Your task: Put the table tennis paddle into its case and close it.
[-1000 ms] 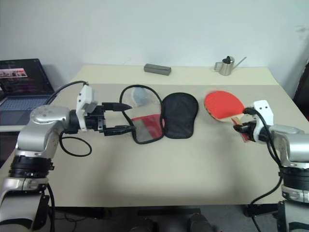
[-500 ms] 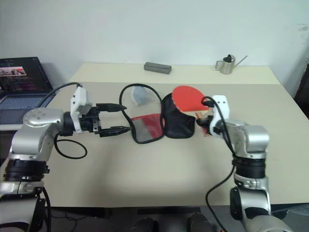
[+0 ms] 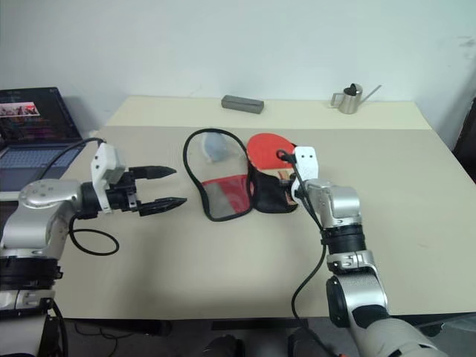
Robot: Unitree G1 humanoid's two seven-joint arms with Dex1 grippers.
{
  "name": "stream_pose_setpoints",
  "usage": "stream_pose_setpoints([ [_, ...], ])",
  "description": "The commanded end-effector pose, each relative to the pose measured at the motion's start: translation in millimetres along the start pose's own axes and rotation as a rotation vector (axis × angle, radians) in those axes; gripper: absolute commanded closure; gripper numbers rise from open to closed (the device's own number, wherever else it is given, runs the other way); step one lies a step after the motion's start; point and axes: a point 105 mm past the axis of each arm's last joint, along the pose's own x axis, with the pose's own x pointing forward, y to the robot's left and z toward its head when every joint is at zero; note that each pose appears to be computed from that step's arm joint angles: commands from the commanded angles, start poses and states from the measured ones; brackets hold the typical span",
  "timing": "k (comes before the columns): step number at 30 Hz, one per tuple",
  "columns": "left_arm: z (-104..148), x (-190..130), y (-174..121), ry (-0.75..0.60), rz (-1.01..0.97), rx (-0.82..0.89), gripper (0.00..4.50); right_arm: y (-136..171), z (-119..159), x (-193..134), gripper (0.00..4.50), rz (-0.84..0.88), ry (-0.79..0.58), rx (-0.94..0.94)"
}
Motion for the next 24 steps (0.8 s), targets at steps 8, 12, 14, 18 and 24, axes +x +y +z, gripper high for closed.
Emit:
stream_pose_setpoints([
  [8,19.1,-3.7,9.3,-0.031,0.03,0.07,0.0,19.1,32.0,-0.9,3.41,0.002,-0.108,0.009],
  [12,19.3,-2.6,9.5,-0.034,0.026,0.071,0.0,23.2,28.3,0.2,3.41,0.002,-0.096,0.022],
  [14,19.5,-1.9,9.5,-0.035,0.024,0.073,0.0,25.6,24.4,1.6,3.41,0.002,-0.086,0.026],
  [18,19.9,-1.1,9.7,-0.036,0.023,0.078,0.0,25.8,16.5,5.4,3.41,-0.007,-0.067,0.021],
  [24,20.3,-1.8,10.5,-0.035,0.026,0.081,0.0,25.2,6.5,9.9,3.41,-0.021,-0.042,0.017],
])
